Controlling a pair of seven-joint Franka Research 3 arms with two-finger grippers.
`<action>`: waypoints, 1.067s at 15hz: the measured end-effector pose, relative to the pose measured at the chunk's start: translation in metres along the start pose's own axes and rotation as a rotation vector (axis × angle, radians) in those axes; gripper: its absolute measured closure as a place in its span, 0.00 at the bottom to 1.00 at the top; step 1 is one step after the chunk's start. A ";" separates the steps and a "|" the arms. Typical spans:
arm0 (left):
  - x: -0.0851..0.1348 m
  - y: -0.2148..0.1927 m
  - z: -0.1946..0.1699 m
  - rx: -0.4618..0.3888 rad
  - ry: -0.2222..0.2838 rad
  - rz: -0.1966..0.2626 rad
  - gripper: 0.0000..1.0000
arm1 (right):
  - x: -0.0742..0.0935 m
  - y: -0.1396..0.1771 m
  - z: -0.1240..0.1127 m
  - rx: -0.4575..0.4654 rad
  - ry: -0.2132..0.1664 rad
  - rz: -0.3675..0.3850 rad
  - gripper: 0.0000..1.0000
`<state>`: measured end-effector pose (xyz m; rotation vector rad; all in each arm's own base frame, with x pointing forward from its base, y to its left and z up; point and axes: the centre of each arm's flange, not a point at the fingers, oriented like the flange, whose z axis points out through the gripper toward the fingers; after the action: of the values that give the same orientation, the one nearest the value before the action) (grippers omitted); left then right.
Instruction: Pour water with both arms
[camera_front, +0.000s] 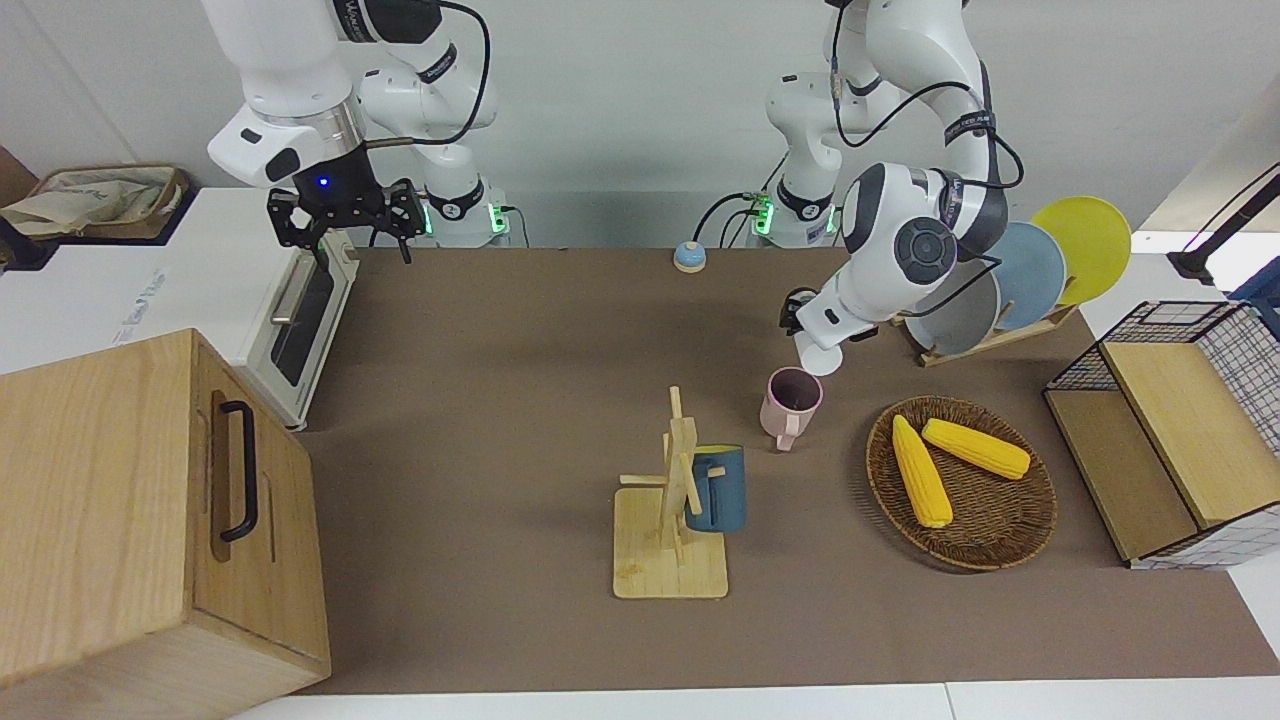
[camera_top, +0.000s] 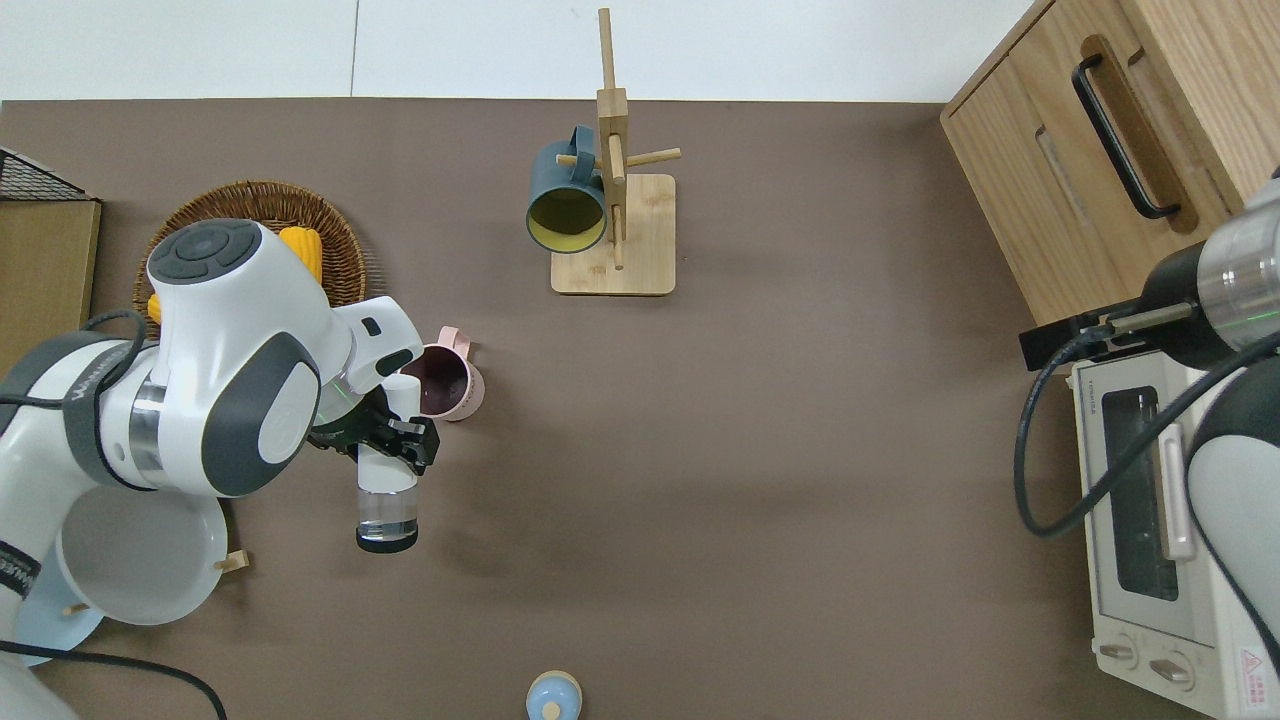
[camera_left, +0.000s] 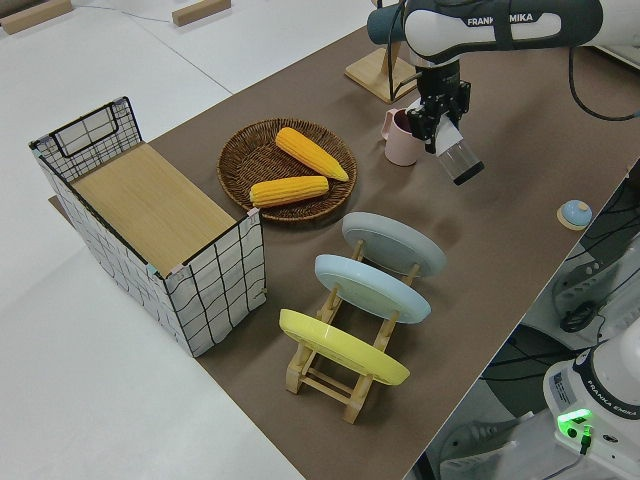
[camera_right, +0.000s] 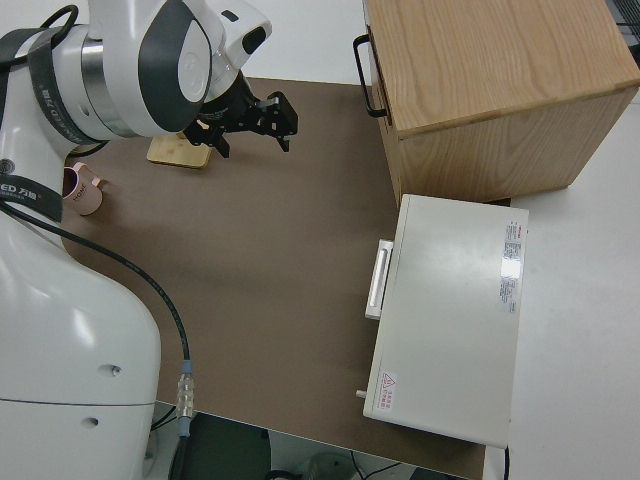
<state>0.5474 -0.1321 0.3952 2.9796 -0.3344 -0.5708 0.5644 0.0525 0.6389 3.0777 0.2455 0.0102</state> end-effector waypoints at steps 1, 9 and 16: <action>0.000 0.000 -0.003 0.000 0.000 -0.004 0.37 | 0.000 0.000 0.000 0.000 0.000 0.000 0.01; -0.001 0.005 -0.013 0.001 0.003 -0.109 0.37 | 0.000 0.000 0.000 0.000 0.000 0.000 0.01; -0.001 0.015 -0.010 0.005 -0.003 -0.177 0.37 | 0.000 0.000 0.000 0.000 0.000 0.000 0.01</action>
<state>0.5478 -0.1457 0.4063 3.0332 -0.0718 -0.5911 0.5644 0.0525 0.6389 3.0777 0.2455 0.0102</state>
